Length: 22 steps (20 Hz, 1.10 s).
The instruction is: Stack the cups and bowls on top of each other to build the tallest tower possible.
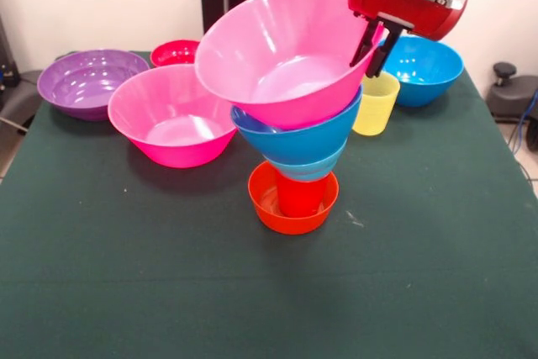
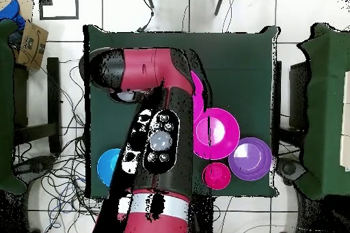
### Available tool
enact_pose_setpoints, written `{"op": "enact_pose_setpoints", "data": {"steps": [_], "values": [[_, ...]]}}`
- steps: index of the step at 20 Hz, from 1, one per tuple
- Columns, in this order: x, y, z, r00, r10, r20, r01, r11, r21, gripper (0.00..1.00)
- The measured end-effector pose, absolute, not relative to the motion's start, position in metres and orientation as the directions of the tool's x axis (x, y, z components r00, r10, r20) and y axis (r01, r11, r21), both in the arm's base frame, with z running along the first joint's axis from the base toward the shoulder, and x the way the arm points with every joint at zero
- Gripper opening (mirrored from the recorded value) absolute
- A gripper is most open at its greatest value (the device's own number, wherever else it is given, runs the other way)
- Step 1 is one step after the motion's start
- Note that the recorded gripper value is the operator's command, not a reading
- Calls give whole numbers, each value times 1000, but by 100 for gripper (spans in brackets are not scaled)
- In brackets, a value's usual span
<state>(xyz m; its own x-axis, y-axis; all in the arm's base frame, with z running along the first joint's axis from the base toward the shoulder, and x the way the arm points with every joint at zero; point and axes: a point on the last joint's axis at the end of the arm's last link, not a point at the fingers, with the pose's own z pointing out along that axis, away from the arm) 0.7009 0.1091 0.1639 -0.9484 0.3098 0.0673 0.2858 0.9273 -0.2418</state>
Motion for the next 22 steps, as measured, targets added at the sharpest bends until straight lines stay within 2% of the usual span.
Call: {"op": "enact_pose_setpoints", "data": {"steps": [22], "values": [[703, 110, 151, -958, 287, -5, 281, 932, -231, 0]]}}
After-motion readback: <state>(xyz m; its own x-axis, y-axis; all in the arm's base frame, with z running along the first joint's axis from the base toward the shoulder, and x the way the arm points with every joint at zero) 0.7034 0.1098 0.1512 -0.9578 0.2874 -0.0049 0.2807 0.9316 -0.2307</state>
